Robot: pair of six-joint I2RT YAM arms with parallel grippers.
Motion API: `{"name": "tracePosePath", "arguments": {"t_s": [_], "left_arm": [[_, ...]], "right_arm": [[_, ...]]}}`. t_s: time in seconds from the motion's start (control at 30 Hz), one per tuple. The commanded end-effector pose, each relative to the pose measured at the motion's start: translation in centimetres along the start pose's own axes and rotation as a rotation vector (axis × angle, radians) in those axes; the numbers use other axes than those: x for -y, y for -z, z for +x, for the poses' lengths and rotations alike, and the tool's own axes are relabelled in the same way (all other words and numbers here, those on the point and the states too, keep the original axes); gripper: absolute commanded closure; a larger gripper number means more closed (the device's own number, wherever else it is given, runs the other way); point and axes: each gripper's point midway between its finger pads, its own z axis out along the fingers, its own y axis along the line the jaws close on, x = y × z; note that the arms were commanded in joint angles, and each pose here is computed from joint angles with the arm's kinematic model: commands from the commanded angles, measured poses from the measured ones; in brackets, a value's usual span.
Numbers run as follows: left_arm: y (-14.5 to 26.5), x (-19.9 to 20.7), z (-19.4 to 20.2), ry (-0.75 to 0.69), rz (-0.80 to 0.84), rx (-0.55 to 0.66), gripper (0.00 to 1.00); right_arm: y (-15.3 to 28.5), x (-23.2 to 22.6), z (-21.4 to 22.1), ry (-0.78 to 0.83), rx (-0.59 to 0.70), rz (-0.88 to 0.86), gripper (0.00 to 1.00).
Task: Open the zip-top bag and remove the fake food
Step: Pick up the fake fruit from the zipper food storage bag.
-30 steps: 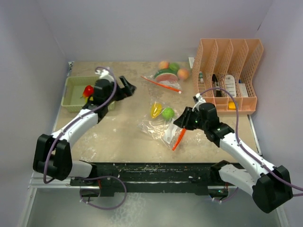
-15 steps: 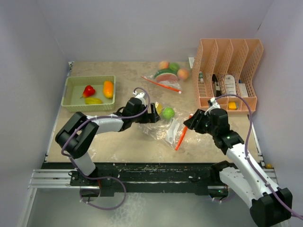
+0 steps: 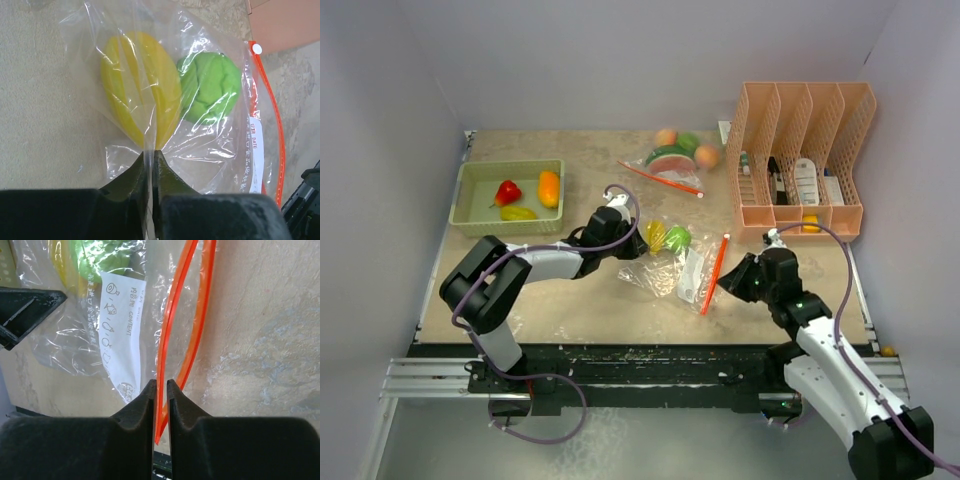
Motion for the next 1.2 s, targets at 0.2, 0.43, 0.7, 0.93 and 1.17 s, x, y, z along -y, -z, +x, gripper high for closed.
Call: {"name": "tracePosePath", "arguments": {"t_s": [0.2, 0.43, 0.7, 0.93, 1.17], "left_arm": [[0.4, 0.9, -0.7, 0.019, 0.034, 0.047, 1.0], [0.5, 0.8, -0.1, 0.022, 0.042, 0.036, 1.0], [0.4, 1.2, 0.4, 0.021, 0.052, 0.023, 1.0], [0.6, 1.7, 0.9, 0.016, 0.052, 0.019, 1.0], [0.5, 1.6, 1.0, 0.015, 0.042, 0.017, 1.0]], "right_arm": [[-2.0, 1.2, -1.7, -0.048, 0.061, 0.082, 0.93], [-3.7, -0.2, -2.5, -0.041, 0.07, 0.02, 0.95], [-6.3, -2.3, -2.3, -0.011, 0.021, -0.105, 0.99], [-6.4, -5.8, -2.3, 0.068, 0.018, -0.327, 0.94], [-5.5, -6.0, -2.0, 0.069, 0.077, -0.396, 0.86]]}}
